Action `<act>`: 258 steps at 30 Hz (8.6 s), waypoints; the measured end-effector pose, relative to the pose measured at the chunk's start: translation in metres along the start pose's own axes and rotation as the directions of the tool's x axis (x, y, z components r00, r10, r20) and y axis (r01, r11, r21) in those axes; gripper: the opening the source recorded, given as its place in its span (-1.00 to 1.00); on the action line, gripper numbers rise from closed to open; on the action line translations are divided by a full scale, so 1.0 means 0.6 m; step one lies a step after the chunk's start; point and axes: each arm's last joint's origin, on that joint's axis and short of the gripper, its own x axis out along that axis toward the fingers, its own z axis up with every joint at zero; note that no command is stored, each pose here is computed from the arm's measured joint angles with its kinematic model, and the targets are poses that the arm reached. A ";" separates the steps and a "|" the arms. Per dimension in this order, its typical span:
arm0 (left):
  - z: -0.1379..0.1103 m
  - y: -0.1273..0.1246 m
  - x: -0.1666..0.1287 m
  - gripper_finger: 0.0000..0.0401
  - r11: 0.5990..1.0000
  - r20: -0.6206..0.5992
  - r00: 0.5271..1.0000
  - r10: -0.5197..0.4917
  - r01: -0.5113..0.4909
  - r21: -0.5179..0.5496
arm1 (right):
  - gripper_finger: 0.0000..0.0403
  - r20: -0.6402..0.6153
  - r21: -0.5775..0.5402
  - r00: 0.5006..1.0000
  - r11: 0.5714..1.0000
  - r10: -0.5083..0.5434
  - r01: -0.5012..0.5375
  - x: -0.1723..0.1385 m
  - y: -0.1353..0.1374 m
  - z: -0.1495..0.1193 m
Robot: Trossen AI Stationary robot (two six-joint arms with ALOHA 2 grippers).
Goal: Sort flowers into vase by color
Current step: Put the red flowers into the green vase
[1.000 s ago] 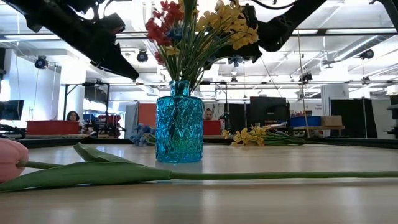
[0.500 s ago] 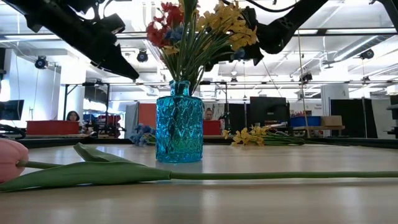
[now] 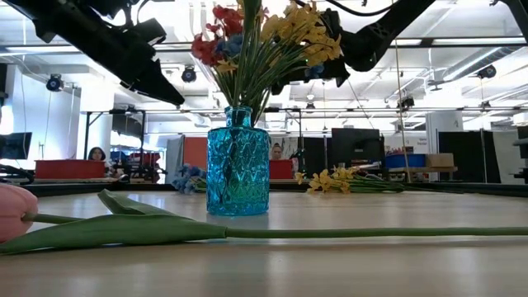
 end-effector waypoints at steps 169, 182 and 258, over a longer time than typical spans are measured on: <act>-0.004 0.000 0.000 0.11 1.000 -0.026 1.000 -0.001 0.001 -0.007 | -0.03 -0.294 0.035 0.954 0.997 -0.053 0.066 -0.057 -0.004 0.069; -0.004 0.000 0.000 0.11 1.000 -0.025 1.000 -0.001 0.000 -0.015 | -0.01 -0.308 0.055 0.908 0.947 -0.284 0.315 -0.134 -0.094 0.070; -0.029 0.088 0.200 -0.95 0.933 0.548 0.815 -0.185 0.322 -0.163 | -0.01 -0.153 0.190 0.984 0.980 0.087 -0.057 -0.079 -0.078 0.046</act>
